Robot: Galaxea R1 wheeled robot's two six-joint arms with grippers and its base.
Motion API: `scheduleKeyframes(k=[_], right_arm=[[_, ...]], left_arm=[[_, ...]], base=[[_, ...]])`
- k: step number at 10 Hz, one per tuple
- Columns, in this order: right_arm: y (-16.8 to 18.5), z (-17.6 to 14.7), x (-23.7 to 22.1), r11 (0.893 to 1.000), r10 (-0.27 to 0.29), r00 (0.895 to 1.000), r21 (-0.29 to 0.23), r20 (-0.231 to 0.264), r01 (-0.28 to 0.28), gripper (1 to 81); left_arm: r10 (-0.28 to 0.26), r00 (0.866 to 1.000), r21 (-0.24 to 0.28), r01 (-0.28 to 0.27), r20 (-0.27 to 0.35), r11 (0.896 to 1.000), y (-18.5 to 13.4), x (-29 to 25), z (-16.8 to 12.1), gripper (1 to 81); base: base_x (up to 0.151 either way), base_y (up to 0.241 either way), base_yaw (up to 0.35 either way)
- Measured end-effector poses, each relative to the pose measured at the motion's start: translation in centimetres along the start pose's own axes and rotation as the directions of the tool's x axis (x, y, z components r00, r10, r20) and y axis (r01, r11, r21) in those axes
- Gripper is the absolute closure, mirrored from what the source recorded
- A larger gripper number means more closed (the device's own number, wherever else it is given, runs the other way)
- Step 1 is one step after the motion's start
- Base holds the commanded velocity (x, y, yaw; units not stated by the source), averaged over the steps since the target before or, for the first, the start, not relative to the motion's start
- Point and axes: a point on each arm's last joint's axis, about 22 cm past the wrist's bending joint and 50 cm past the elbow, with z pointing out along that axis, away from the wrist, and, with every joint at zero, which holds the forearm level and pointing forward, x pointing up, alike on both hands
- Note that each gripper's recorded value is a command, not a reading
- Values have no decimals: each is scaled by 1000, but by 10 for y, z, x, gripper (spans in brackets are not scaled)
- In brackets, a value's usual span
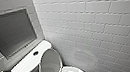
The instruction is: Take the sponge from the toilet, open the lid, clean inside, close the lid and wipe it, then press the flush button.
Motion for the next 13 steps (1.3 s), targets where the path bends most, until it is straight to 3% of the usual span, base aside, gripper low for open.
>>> scheduleKeyframes(k=[5, 13], right_arm=[[-3, 1, 0, 1000, -1, 1000, 6, 0, 1, 811], [-3, 0, -3, 1000, 1, 1000, 7, -3, -1, 811]], left_arm=[[35, 999, -15, -35, -2, 999, 13, 2, 4, 10], [38, 999, -13, -38, 7, 999, 11, -6, 3, 10]], base=[[0, 0, 0], [16, 0, 0]])
